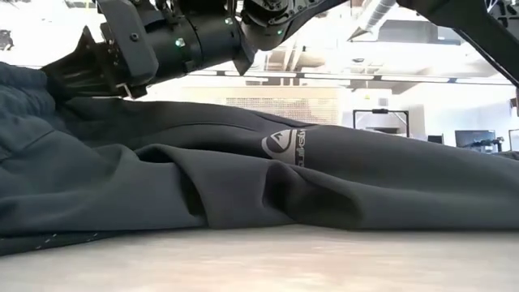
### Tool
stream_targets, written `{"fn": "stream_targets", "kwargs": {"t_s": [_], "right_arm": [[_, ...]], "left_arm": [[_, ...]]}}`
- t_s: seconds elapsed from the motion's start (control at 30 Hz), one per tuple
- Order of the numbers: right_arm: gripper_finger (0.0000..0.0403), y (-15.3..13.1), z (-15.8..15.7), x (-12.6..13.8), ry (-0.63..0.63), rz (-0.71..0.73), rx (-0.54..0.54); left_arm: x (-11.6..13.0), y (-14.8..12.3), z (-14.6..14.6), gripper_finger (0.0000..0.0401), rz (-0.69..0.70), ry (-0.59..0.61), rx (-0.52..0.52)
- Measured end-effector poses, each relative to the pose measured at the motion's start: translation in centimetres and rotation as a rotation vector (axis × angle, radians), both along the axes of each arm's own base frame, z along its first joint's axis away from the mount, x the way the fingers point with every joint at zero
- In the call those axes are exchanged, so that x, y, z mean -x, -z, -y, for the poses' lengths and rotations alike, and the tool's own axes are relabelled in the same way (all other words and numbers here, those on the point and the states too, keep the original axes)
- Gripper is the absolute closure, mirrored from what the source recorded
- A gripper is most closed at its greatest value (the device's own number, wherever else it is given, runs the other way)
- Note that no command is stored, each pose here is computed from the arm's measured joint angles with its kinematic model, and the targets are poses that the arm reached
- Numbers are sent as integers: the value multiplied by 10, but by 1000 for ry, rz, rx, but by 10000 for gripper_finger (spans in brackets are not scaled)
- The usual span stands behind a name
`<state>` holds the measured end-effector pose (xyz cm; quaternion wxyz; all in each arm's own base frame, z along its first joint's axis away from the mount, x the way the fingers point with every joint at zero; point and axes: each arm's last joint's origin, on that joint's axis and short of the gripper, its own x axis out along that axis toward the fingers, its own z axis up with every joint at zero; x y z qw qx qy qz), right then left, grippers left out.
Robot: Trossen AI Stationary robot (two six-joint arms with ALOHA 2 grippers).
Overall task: Fold laundry
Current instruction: Fold the black shorts
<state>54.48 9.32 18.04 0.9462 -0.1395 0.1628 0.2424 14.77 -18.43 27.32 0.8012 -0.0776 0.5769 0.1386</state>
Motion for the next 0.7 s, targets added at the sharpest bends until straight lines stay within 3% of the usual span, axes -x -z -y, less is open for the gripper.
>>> {"fn": "stream_targets", "kwargs": {"t_s": [0.13,0.23,0.47,0.7], "right_arm": [[377,0,4,0,17,-11,-3],[377,-2,8,-1,26,-7,-7],[376,-2,7,0,26,-17,-8],[376,-2,7,0,25,-19,-7]], "left_arm": [[-5,-19,5,302,177,39,-39],[-10,-14,8,304,302,55,-96],[-9,18,3,297,222,52,-107],[-6,33,2,248,197,126,-139]]}}
